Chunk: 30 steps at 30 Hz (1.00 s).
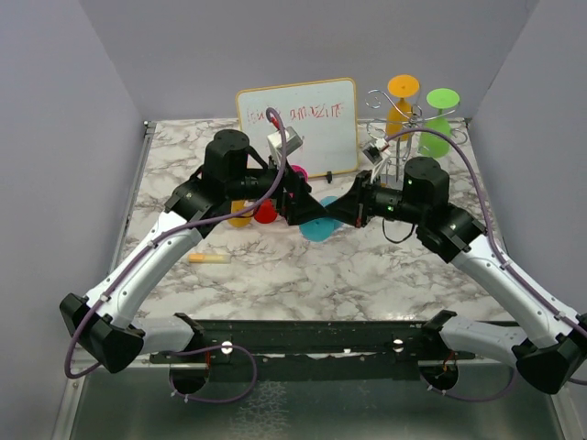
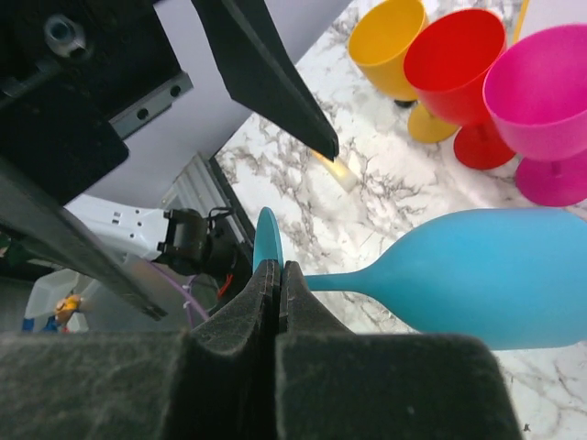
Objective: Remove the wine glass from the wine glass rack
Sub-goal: Place the wine glass at the center of the board.
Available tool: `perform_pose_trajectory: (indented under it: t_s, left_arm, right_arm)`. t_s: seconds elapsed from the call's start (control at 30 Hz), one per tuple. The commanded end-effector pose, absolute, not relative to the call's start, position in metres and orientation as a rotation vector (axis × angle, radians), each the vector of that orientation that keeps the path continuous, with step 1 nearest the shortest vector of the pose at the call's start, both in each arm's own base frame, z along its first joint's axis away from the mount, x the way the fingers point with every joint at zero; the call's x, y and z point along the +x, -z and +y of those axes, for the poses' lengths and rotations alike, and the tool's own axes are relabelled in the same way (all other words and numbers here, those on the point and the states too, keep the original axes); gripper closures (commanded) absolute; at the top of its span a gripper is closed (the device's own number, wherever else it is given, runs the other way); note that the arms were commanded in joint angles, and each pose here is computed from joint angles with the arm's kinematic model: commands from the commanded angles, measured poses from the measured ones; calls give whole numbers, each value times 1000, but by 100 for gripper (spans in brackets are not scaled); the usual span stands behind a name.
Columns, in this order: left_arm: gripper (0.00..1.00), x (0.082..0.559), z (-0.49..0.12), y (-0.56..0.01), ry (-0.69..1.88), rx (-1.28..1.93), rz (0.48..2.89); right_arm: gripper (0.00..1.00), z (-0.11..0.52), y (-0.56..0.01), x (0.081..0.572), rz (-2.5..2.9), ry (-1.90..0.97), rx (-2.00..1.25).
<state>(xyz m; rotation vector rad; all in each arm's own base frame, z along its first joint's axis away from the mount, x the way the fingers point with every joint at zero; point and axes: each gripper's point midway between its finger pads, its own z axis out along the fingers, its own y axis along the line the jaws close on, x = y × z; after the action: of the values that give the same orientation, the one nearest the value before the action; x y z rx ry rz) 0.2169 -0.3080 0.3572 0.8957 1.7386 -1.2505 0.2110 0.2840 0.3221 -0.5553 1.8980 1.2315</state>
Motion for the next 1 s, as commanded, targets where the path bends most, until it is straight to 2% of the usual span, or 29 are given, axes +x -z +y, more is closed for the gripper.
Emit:
perform_pose_trajectory:
  t_s: [0.0,0.2,0.37,0.67,0.73,0.97]
  left_arm:
    - [4,216,-293,-339,1147,945,1805]
    - [17,201,-292,-342,1202,1044,1750]
    - [45,201,-287,-344,1198,1061,1738]
    - [85,196,-285,-349,1246,1100,1723]
    - [100,194,-287,-348,1270,1113,1721]
    - [100,186,-290,-349,1341,1163,1690]
  right_arm:
    - [99,278,-353,222,1733,-1162,-537]
    - [99,286,-364,205,1617,-1254,-639]
    - [99,290,-360,198,1616,-1283,-713]
    - [99,287,-359,193,1607,-1266,-734]
    - [99,285,-359,193,1611,-1259,-733]
    - [87,276,-362,190,1610,-1216,-726]
